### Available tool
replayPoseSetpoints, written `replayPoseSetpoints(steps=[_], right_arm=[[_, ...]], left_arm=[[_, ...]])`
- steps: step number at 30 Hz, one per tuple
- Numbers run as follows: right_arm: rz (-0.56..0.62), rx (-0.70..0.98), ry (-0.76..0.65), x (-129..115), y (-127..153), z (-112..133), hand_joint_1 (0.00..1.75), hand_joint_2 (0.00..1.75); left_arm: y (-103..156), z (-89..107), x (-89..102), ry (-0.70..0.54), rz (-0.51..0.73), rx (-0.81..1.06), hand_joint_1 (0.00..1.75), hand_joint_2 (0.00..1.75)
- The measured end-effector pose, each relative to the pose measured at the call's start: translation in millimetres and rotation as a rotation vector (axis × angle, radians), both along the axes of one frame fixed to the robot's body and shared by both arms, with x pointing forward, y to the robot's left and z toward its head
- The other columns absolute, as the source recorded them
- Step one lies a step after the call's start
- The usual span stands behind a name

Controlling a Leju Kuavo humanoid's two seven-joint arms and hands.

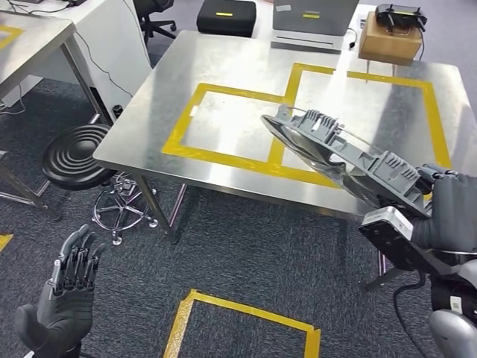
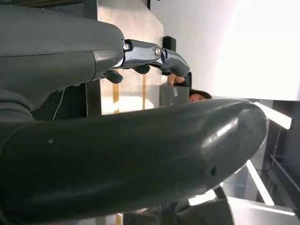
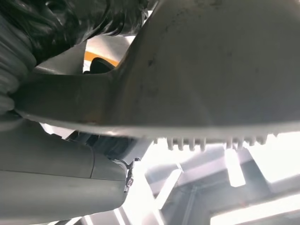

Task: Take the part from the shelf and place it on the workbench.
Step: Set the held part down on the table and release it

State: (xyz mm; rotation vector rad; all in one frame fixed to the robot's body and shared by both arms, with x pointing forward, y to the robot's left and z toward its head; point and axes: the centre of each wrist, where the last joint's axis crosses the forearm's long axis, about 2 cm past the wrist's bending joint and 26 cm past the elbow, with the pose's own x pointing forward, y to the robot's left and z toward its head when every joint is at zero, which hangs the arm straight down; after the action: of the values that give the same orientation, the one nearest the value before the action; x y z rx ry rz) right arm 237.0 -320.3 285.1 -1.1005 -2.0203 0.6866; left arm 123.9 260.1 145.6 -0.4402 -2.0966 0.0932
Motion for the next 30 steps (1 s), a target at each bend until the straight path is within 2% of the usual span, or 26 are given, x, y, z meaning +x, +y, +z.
replayPoseSetpoints(steps=[15, 22, 30], right_arm=[[-0.065, -0.029, 0.049, 19, -11, 2, 1.75, 1.75], [-0.124, -0.049, 0.072, 36, -24, 6, 1.75, 1.75], [-0.187, -0.101, 0.107, 47, -24, -2, 1.75, 1.75]], left_arm=[[-1, 2.0, 5.0, -0.005, -0.007, -0.002, 0.00, 0.00], [-4, 3.8, 10.9, -0.027, -0.014, -0.014, 0.00, 0.00], [-1, -1.9, 19.6, -0.022, -0.045, 0.007, 0.00, 0.00]])
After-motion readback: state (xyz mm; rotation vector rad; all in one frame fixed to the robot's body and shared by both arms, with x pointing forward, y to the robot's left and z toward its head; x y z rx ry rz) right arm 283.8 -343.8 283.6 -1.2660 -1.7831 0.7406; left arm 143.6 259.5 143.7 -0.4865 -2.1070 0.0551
